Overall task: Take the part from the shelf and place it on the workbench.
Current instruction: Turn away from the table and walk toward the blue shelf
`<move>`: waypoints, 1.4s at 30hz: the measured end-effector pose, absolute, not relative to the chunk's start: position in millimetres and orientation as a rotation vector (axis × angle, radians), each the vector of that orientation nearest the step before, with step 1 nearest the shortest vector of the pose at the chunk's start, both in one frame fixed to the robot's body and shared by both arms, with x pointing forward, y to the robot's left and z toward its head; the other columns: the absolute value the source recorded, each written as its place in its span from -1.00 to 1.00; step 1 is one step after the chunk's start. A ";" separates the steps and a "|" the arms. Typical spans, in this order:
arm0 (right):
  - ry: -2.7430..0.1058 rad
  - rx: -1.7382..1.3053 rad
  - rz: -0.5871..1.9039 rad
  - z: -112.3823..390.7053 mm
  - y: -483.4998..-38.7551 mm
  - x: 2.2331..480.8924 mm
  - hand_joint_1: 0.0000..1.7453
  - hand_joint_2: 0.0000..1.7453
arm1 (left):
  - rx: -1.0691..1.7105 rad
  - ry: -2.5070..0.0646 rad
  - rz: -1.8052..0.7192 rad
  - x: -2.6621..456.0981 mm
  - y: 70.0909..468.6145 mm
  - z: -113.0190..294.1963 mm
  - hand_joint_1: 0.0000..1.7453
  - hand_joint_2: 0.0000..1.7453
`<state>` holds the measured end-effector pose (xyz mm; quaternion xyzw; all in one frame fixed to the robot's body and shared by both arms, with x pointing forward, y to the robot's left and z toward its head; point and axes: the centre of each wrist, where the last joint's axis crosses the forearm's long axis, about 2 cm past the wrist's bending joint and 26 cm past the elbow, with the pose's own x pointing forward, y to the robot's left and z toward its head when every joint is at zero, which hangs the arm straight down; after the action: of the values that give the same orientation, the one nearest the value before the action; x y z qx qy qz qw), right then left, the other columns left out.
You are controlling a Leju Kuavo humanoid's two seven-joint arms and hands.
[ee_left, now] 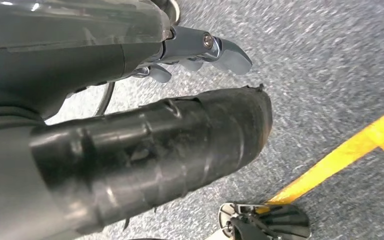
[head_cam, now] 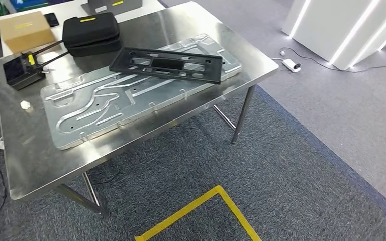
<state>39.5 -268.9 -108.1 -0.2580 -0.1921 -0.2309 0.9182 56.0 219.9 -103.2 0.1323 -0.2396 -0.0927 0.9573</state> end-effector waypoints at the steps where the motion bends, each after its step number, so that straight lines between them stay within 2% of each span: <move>1: -0.397 -0.529 -0.475 -107.9 -268.2 40.5 -1.00 -1.00 | 0.268 -0.487 -0.188 56.3 219.9 -103.1 -1.00 -1.00; 42: -0.401 -0.466 -0.369 -107.6 -254.4 40.0 -1.00 -1.00 | 0.267 -0.489 -0.148 53.7 223.8 -104.1 -1.00 -1.00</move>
<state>40.0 -254.4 -107.6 -0.2282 -0.1963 -0.1806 0.9364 53.7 223.8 -104.1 0.1318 -0.2410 -0.0729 0.9588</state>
